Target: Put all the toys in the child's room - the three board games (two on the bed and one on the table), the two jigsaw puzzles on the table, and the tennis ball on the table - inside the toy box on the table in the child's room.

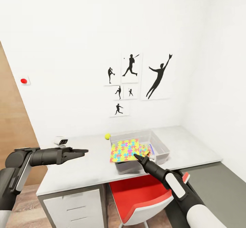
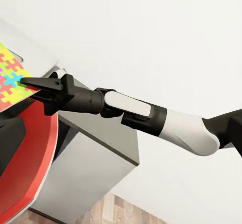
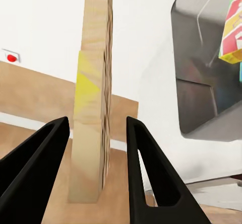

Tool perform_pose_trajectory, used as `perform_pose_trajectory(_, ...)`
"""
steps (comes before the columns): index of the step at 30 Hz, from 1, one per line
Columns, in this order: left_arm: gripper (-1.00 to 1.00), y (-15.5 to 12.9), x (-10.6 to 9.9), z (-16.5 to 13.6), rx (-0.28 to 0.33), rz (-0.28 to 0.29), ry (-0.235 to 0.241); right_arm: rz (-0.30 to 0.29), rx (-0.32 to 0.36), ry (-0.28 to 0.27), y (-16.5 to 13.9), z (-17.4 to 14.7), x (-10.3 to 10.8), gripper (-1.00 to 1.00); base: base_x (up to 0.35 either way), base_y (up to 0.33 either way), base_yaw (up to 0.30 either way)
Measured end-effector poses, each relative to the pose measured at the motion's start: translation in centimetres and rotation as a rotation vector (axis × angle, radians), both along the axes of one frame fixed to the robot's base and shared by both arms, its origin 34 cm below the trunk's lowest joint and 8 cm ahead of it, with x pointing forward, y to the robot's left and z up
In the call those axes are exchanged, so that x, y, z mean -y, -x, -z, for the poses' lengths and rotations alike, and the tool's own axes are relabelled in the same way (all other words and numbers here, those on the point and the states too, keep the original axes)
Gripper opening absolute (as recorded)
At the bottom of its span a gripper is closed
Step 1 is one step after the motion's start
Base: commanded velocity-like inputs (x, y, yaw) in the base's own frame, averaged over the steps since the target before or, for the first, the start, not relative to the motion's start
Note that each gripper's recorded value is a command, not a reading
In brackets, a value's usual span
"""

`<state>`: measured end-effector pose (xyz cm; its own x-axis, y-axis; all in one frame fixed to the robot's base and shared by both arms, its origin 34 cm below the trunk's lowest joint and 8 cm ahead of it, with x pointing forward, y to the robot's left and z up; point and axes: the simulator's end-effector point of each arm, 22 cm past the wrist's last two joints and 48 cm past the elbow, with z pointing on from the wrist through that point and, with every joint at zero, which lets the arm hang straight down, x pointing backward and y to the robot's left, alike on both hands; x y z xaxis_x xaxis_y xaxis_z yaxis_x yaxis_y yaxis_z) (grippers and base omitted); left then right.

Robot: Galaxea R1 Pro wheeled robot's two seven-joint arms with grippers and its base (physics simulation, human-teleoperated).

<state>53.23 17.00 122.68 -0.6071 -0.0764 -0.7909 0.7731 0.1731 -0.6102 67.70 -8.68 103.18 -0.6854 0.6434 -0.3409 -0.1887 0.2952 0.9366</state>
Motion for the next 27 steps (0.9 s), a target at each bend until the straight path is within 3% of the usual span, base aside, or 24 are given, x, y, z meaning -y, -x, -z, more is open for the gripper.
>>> perform_pose_trajectory(3, 1.0, 0.0, 0.0, 0.0, 0.0, 0.0, -0.001, -0.003, 0.007, -0.008, 0.0, -0.3, 0.0, -1.0, 0.0, 0.0, 0.003)
perform_pose_trajectory(5, 1.0, 0.0, 0.0, 0.0, 0.0, 0.0, -0.001, -0.012, 0.057, -0.031, -0.1, -2.1, 0.3, -1.0, 0.0, 0.0, 0.001)
perform_pose_trajectory(8, 1.0, 0.0, 0.0, 0.0, 0.0, 0.0, -0.001, -0.024, 0.188, -0.031, -0.5, -6.4, 3.2, -1.0, 0.0, 0.0, 0.0)
perform_pose_trajectory(9, 1.0, 0.0, 0.0, 0.0, 0.0, 0.0, -0.001, -0.034, 0.242, -0.023, -0.4, -8.7, 5.5, -1.0, 0.0, 0.0, 0.0)
perform_pose_trajectory(27, 1.0, 0.0, 0.0, 0.1, 0.003, -0.001, -0.003, -0.05, 0.256, -0.013, -0.2, -9.3, 5.9, -1.0, 0.125, 0.0, 0.0)
